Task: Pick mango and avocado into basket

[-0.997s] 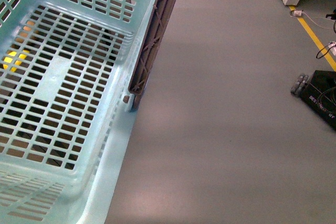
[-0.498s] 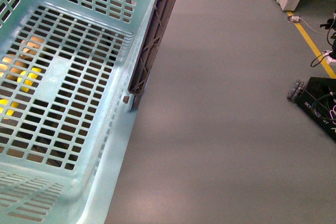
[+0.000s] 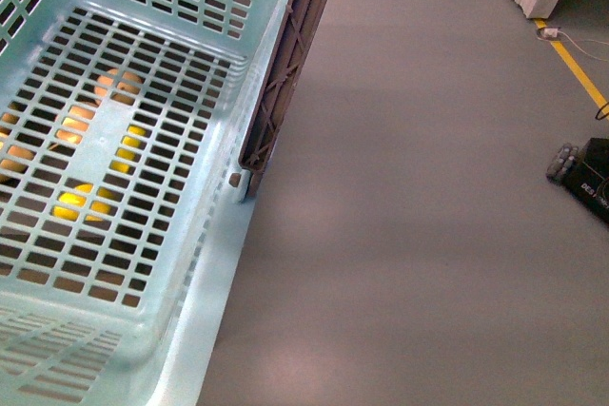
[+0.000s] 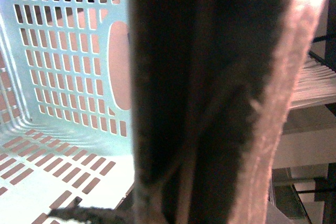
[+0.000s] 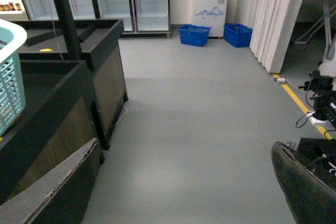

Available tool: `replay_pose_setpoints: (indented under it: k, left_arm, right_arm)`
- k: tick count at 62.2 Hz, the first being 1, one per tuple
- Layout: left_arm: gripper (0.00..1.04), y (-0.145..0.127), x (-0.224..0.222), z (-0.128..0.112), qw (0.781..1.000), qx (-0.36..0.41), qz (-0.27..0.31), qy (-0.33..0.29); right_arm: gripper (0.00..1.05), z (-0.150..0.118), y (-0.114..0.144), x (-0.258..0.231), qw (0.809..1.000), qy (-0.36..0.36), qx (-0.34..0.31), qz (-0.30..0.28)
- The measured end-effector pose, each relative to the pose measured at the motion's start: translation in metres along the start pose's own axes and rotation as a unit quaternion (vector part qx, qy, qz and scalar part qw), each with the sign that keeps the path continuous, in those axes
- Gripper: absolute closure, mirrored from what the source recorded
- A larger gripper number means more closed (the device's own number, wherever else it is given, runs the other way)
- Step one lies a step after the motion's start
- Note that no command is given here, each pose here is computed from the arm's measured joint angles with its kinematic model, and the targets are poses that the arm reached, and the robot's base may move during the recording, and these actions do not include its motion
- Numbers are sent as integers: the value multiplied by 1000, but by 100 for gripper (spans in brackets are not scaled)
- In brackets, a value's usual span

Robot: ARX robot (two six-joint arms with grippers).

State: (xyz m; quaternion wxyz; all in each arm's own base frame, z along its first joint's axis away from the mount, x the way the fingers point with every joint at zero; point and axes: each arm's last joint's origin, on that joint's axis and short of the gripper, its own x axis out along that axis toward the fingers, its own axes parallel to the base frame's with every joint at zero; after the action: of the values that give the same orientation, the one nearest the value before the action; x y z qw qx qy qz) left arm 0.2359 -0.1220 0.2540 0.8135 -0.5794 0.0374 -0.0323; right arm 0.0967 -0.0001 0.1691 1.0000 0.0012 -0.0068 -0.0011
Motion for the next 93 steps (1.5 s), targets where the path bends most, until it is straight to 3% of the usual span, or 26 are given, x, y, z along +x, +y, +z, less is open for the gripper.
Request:
replay_pose_setpoints:
  k: [93]
  left_arm:
    - [91, 1, 0, 0, 1000, 3, 2, -1]
  right_arm:
    - [9, 0, 0, 0, 1000, 0, 0, 1]
